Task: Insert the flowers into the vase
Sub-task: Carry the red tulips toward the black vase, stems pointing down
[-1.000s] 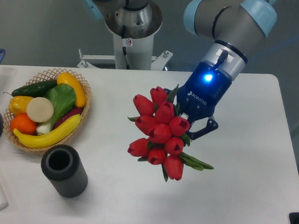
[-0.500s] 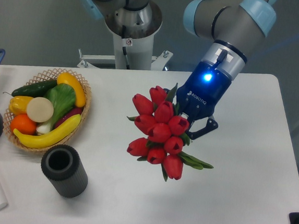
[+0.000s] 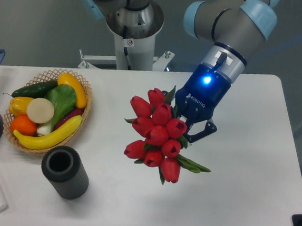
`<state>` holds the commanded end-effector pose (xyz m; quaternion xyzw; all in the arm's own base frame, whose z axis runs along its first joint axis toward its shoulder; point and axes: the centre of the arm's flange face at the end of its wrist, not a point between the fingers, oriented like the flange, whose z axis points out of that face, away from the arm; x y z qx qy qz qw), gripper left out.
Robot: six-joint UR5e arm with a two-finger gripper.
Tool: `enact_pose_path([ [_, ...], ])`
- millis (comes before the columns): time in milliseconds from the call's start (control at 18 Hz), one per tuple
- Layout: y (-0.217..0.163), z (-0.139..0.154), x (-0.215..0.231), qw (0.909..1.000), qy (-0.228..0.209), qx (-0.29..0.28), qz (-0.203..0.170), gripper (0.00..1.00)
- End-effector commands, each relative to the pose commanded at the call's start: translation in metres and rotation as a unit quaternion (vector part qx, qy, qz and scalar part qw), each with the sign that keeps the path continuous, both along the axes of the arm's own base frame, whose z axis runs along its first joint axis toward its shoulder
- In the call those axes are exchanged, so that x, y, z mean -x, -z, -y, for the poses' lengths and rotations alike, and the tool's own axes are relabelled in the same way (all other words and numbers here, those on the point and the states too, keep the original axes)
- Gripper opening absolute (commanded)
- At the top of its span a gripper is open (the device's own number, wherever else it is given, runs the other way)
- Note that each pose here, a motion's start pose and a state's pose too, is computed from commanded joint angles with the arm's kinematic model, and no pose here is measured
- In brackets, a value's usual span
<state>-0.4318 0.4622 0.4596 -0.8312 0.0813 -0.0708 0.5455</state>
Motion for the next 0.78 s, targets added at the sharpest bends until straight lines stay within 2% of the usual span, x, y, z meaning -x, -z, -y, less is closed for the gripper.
enact_pose_path([
  [222,-0.010,-0.010,-0.016,0.9977,0.040,-0.050,0.024,0.13],
  [333,-0.011,-0.018,-0.021,0.9971,0.049,-0.054,0.024,0.13],
  [500,-0.005,-0.043,-0.048,0.9925,0.096,-0.074,0.012,0.13],
  [778,0.003,-0.076,-0.081,0.9845,0.146,-0.092,0.032,0.13],
])
